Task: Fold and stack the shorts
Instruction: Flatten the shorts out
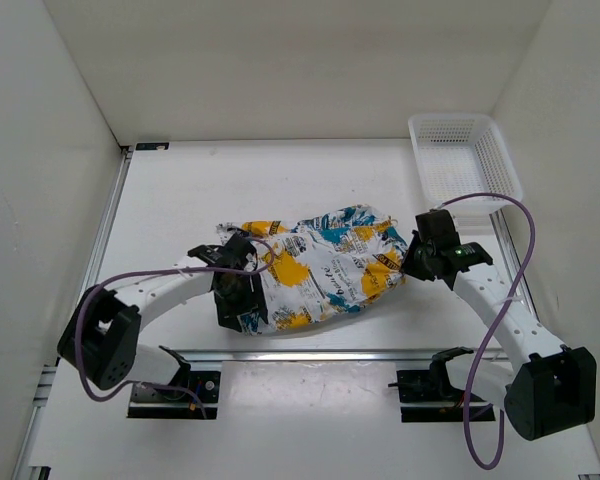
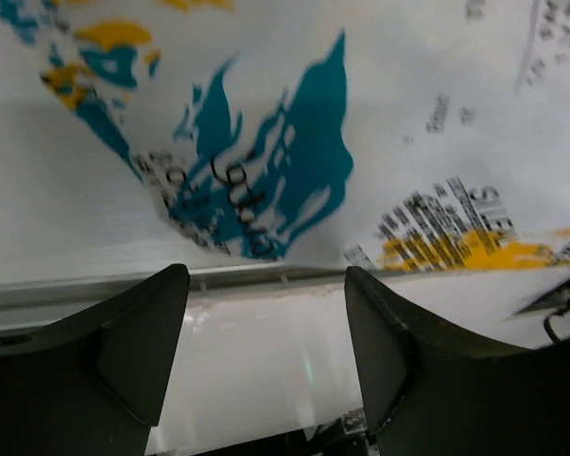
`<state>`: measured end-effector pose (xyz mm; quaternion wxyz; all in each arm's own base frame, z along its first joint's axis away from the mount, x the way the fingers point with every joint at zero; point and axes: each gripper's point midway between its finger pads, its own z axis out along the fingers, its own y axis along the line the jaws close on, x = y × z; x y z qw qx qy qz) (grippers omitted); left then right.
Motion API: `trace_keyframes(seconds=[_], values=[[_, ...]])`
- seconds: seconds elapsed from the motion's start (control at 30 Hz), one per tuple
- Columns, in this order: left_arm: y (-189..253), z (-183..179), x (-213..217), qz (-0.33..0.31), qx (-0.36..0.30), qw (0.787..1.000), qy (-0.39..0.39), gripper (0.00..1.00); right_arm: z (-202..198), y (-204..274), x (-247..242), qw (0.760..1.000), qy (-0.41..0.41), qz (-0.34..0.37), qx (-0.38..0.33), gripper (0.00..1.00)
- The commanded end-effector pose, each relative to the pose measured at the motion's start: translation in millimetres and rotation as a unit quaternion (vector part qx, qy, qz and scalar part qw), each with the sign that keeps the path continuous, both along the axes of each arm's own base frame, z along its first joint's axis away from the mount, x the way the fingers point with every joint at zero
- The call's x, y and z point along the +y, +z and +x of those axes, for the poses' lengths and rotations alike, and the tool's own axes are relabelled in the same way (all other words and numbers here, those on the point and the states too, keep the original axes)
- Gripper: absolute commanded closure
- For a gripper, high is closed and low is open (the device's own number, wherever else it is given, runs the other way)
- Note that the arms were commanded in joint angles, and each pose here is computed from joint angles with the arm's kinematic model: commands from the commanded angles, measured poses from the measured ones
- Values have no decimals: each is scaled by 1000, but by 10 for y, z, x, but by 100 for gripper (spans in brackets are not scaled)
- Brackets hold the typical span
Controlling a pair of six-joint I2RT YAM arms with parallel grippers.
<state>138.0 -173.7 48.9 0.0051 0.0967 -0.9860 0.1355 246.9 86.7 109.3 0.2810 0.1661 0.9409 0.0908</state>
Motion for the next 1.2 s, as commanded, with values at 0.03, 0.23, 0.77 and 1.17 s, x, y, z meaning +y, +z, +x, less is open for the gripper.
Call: trace_keyframes(seconds=[0.03,0.23,0.77,1.17], values=[[-214,208,-15,19,-30,999,26,29,16,69,-4,1000,1,2,-17,100],[-375,376,-23,51,-28,998,17,62,-4,58,-10,1000,1,1,-12,100],[626,1052,128,104,-126,987,0,90,180,199,-6,999,-3,-7,-35,100],[1644,2294,389,111,-231,965,55,90,1219,1365,209,987,1,8,-158,100]])
